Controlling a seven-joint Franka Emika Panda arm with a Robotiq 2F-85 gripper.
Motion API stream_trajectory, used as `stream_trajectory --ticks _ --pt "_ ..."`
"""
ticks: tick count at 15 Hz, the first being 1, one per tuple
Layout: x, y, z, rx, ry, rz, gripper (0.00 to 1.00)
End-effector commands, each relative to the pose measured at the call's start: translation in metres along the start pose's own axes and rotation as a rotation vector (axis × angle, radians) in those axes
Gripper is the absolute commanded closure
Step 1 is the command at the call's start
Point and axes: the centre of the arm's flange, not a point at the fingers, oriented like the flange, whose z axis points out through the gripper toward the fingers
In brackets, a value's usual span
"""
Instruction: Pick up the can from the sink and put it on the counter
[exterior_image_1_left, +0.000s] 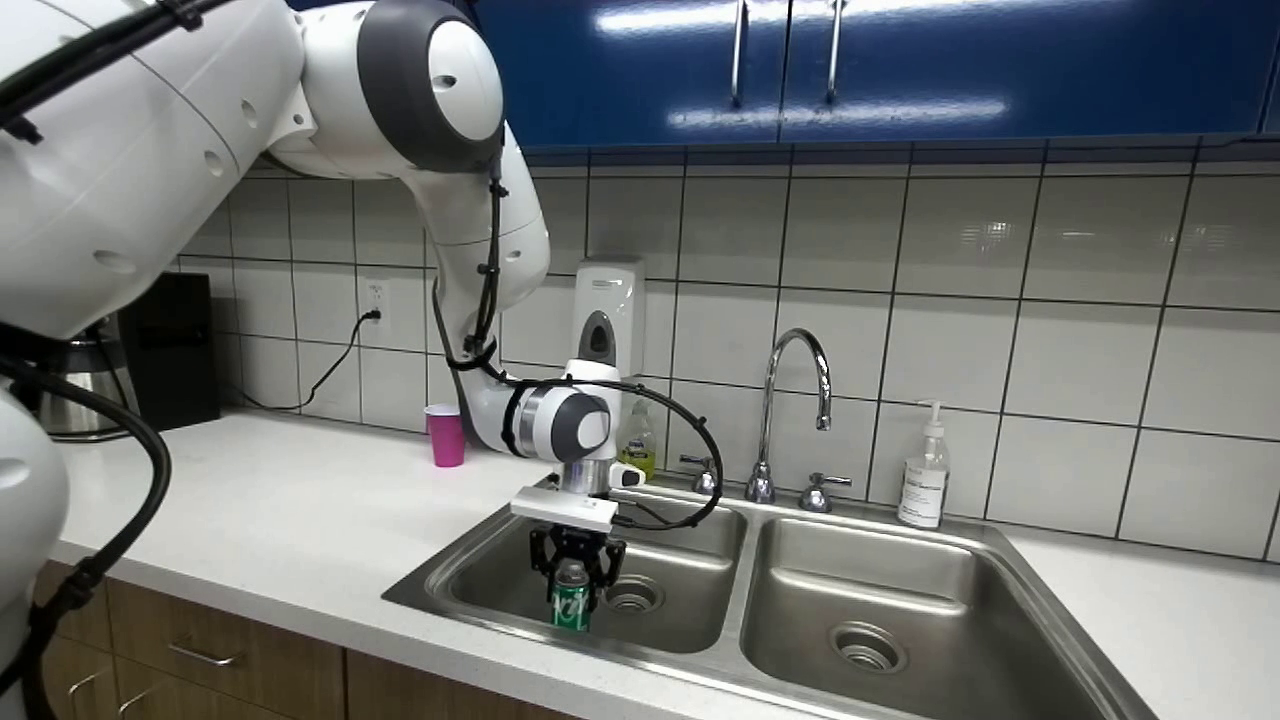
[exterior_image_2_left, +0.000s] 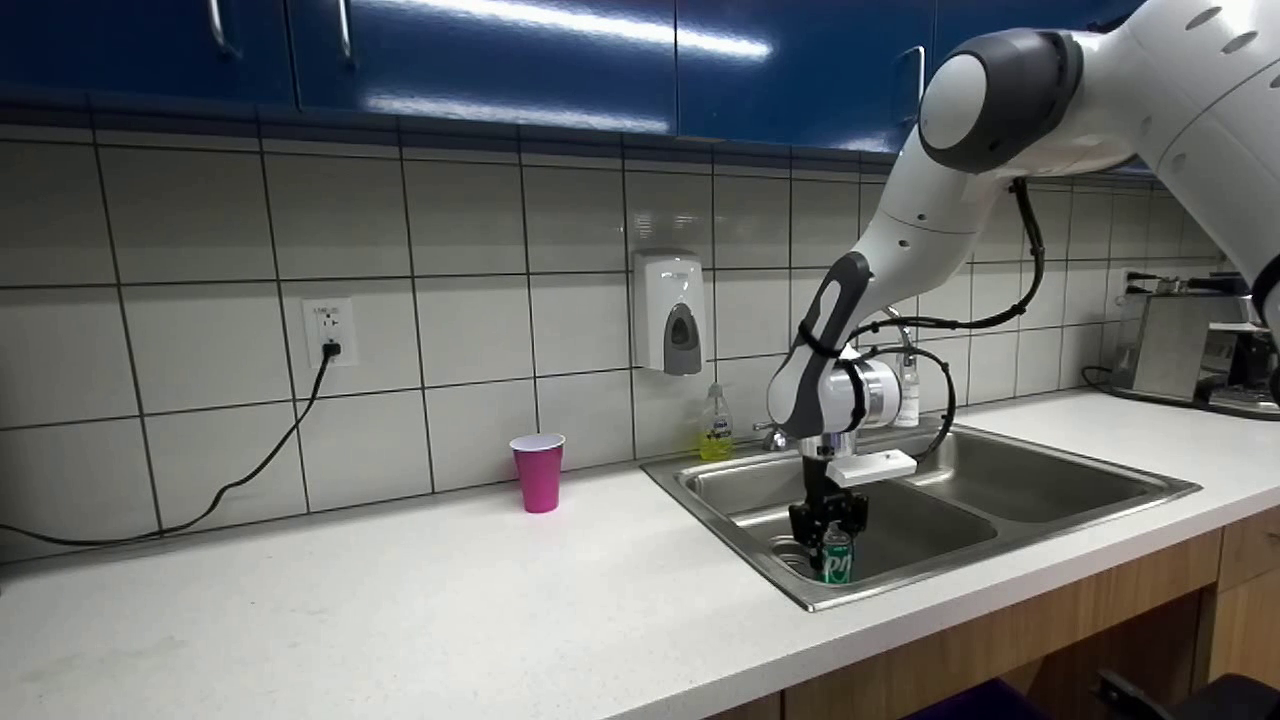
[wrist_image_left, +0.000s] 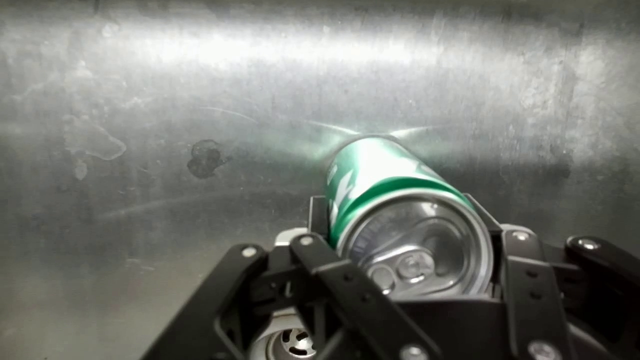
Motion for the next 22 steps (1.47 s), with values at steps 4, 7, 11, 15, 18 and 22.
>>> stream_trajectory --ticks 4,7,11,15,18,22 --pt "-0.009 -0.003 -0.051 0.001 0.015 0.01 0.62" --pt "-0.015 -0.005 -0.079 0.0 0.018 0.015 0.62" --pt "-0.025 -0.017 -0.113 0.0 0.008 -0.001 0.62" --pt "-0.037 -0.039 -0.139 -0.007 -0.01 -0.037 0.62" --pt "-0.044 -0.061 -0.157 -0.007 -0.019 -0.074 0.62" --pt "-0.053 -0.093 -0.177 -0.011 -0.028 -0.138 0.62"
